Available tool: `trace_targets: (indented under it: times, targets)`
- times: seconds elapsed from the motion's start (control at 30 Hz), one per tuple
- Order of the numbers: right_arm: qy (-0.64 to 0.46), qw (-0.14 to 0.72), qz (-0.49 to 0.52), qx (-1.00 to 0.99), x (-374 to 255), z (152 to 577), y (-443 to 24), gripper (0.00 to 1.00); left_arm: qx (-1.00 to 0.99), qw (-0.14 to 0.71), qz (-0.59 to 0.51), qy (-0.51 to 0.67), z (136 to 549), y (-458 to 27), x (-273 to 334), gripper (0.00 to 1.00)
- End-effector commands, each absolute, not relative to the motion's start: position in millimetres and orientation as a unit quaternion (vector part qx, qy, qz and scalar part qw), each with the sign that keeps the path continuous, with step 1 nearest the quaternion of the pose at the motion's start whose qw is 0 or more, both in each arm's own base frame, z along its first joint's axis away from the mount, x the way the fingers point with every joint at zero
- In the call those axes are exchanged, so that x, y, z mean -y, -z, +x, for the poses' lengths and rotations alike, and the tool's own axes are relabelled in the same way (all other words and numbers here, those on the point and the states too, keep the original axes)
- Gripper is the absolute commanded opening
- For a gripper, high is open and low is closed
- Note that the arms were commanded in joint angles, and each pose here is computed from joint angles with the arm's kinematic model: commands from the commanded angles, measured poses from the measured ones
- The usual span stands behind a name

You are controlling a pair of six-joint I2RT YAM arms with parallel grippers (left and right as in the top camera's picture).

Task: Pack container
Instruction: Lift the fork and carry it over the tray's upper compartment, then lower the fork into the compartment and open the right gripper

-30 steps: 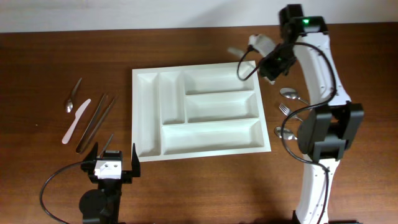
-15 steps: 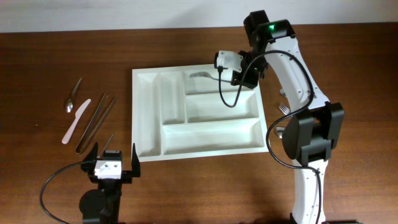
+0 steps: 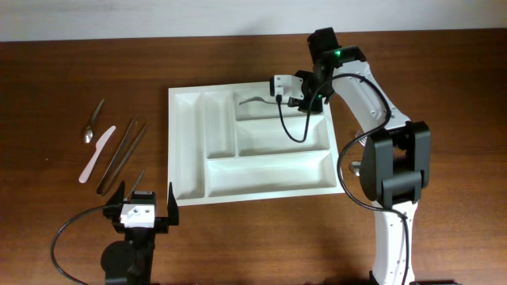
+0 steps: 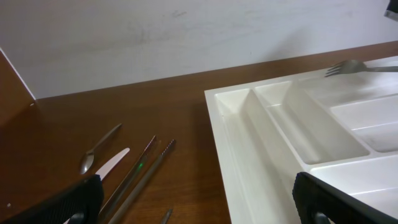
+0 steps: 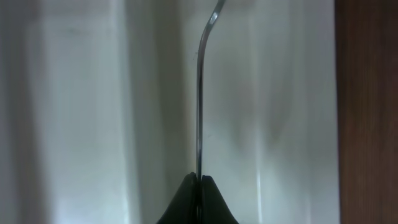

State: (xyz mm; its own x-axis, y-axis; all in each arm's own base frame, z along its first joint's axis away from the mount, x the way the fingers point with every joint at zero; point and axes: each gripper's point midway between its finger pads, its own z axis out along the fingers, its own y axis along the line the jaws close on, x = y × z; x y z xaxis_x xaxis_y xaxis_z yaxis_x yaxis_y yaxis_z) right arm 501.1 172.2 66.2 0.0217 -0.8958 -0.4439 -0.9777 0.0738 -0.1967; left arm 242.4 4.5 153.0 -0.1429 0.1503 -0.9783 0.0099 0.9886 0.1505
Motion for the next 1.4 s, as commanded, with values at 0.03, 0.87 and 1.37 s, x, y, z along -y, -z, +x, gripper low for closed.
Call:
trace_targets:
  times: [0.03,0.87,1.37]
  targets:
    - [-0.104,0.238,-0.676,-0.689,-175.2,501.4,-54.0,0.04,-0.753,0.654,0.051,-0.047,242.4,-151.6,-2.9,0.99]
    - [-0.106,0.249,-0.642,-0.717,-178.2,515.3,-41.1,0.41,-0.753,0.654,0.051,-0.047,242.4,-151.6,-2.9,0.99]
    - [-0.072,0.342,-0.485,-0.802,-159.7,560.2,-174.5,0.54,-0.753,0.654,0.051,-0.047,242.4,-151.6,-2.9,0.99]
